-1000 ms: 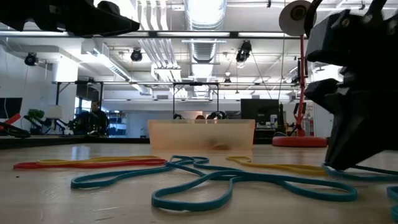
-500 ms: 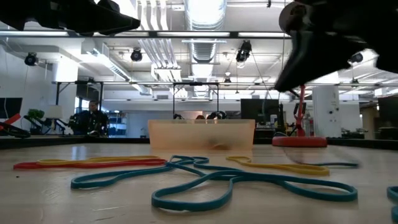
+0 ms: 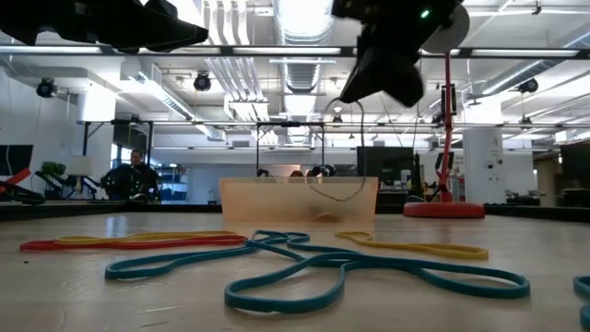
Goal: Pick and place rubber bands into bin
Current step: Put the blue rubber band into the orange bin
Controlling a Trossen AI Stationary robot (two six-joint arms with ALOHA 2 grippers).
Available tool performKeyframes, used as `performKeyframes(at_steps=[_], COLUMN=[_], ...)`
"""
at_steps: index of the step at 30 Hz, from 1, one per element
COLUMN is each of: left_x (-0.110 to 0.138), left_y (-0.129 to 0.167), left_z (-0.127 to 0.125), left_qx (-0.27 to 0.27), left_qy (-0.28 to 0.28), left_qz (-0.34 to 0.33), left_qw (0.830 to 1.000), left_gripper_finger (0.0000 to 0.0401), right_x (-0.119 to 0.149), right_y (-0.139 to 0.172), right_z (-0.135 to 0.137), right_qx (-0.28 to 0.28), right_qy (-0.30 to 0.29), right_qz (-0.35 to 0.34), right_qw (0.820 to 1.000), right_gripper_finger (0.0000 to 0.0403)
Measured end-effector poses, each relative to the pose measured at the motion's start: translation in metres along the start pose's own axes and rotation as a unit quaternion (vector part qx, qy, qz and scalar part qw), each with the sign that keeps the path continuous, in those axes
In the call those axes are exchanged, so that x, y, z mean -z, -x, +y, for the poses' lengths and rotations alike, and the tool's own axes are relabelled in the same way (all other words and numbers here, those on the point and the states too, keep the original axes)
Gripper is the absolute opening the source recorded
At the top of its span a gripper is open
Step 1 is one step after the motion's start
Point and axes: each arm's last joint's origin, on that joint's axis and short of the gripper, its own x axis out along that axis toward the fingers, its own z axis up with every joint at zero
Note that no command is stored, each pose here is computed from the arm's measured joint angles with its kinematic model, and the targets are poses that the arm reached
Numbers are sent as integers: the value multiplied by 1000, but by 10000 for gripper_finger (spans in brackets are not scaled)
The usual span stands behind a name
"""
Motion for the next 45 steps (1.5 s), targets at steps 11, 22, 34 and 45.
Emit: performKeyframes(at_steps=[11,22,34,45], left_x=[0,1,1,2], left_y=[0,0,0,0], left_z=[0,0,0,-1], left_qx=[0,2,2,3], left_qy=[0,-2,-2,-4], left_qz=[1,4,6,8], left_qw=[1000,1000,1000,1000], left_gripper_finger=[173,173,173,173], right_x=[5,12,24,33], right_y=[-69,-106,-128,-135], right_z=[-61,-102,-121,-115], right_qx=[65,48,-40,-146], right_qy=[-35,-72,-139,-150], right_qz=[61,65,51,36], right_qw=[995,994,988,977], right_gripper_finger=[8,8,9,83])
